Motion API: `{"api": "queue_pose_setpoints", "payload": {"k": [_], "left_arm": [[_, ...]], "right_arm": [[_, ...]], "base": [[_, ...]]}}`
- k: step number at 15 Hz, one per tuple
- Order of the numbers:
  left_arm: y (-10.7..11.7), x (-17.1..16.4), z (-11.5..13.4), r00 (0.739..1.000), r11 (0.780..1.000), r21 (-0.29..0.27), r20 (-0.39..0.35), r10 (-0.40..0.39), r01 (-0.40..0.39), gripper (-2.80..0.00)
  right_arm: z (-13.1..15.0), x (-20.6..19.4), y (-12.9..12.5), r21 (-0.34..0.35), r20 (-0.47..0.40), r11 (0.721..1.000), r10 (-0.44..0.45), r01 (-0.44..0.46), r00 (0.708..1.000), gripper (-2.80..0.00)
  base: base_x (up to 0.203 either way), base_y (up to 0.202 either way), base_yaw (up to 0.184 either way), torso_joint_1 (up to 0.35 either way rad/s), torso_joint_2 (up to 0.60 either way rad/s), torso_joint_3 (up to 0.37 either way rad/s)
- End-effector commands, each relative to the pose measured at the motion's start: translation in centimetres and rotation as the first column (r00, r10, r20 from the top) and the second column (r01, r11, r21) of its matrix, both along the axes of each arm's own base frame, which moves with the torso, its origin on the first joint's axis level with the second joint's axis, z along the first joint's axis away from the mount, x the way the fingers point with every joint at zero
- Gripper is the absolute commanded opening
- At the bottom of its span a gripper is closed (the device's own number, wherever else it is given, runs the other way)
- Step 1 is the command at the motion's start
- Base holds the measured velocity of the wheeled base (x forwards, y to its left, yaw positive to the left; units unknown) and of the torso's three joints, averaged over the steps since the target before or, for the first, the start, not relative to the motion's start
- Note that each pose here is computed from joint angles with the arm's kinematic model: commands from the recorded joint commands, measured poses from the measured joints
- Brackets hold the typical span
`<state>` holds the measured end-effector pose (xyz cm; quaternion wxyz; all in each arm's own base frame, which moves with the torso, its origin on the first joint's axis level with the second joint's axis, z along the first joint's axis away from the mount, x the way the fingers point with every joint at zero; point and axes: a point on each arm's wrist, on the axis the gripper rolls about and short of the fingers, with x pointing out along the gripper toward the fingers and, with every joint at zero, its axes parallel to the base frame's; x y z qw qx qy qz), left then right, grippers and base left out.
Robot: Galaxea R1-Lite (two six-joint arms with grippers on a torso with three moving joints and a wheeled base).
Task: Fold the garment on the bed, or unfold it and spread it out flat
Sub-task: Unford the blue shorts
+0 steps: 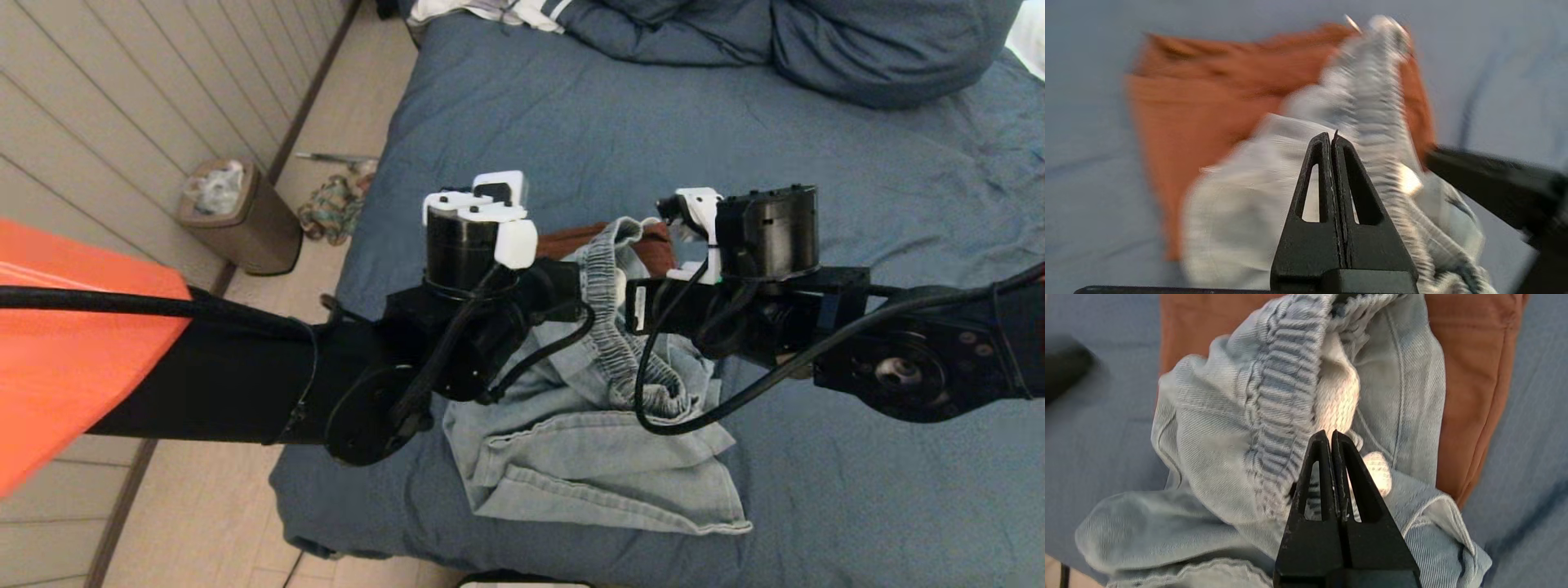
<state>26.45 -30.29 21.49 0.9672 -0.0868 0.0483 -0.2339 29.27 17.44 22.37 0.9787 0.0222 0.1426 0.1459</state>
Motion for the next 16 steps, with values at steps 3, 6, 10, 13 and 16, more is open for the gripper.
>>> {"api": "queue_pose_setpoints", "payload": {"k": [3,6,10,13,16], "left_arm": [[-3.7,0.0,-2.9,0.998,0.997,0.038,-0.036,-0.059,0.06,-2.8],[-4.2,0.4,-3.6,0.997,0.997,0.042,-0.045,-0.062,0.064,-2.8],[-4.2,1.5,-4.2,0.998,0.998,0.042,-0.045,-0.041,0.043,-2.8],[-3.5,2.2,-3.6,0.999,0.999,0.03,-0.035,-0.02,0.021,-2.8],[-2.2,3.2,-2.2,1.0,1.0,0.007,-0.013,0.017,-0.017,-2.8]], "right_arm": [[0.2,-0.6,-0.1,-0.015,-0.07,1.0,0.0,-0.001,0.998,-2.8],[-0.2,-2.2,-0.2,-0.033,-0.104,0.999,0.024,-0.027,0.994,-2.8],[-2.2,-3.3,-0.2,-0.064,-0.169,0.996,0.054,-0.066,0.984,0.0],[-3.6,-3.7,0.0,-0.077,-0.216,0.992,0.082,-0.101,0.973,0.0],[-4.7,-4.1,0.4,-0.088,-0.25,0.988,0.098,-0.123,0.963,0.0]], "base": [[0.0,0.0,0.0,0.0,0.0,0.0],[0.0,0.0,0.0,0.0,0.0,0.0],[0.0,0.0,0.0,0.0,0.0,0.0],[0.0,0.0,0.0,0.0,0.0,0.0],[0.0,0.0,0.0,0.0,0.0,0.0]]}}
